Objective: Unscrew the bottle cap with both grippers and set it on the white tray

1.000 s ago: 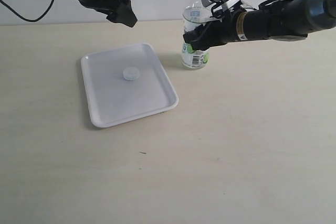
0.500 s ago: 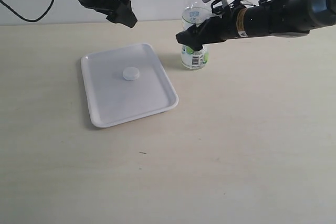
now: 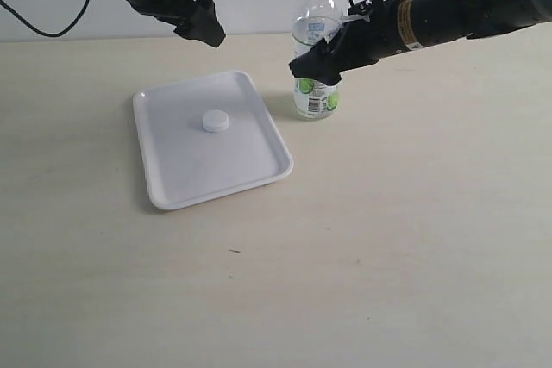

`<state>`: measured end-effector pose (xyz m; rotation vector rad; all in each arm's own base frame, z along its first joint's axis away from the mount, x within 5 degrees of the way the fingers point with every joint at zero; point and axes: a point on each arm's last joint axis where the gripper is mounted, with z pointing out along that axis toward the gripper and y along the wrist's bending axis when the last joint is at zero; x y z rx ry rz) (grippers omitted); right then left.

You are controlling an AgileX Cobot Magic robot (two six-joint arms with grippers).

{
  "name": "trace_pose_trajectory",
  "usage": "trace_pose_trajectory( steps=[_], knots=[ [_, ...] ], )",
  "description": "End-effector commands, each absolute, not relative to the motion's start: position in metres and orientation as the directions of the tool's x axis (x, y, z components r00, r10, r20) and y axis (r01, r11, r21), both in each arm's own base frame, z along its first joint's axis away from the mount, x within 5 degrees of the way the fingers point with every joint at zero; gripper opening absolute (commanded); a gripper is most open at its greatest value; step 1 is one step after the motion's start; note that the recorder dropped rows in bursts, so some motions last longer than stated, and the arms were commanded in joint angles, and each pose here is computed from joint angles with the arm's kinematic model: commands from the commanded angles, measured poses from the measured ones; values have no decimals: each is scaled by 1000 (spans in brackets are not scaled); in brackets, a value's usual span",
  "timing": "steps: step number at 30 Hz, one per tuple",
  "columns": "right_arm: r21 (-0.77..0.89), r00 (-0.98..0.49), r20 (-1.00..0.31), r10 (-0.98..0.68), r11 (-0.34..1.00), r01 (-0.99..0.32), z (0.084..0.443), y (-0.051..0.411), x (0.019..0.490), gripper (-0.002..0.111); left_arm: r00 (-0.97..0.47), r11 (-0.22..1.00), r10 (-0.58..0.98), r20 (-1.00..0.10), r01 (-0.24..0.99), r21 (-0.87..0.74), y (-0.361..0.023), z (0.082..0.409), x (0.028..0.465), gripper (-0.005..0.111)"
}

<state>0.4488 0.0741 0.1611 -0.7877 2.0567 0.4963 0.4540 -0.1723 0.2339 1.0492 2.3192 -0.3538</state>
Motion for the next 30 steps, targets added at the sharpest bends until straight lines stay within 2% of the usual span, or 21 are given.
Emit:
trace_pose_trajectory(
  steps=[1,7,21,30],
  knots=[
    [94,-440,-842,-311,721,-687,174,62,446,93,-537,664,592,-601,748,-14,-171,238,454,90],
    [165,-442,-857,-266,670,-723,181,49,441,93,-537,664,592,-601,748,-14,-171,238,454,90],
    [235,-460,-864,-204,644,-728,189,21,436,93,-537,664,592,-601,748,-14,-171,238,454,90],
    [354,-464,-882,-81,537,-766,205,-19,420,93,-538,662,594,-599,749,-17,-171,239,453,90]
  ],
)
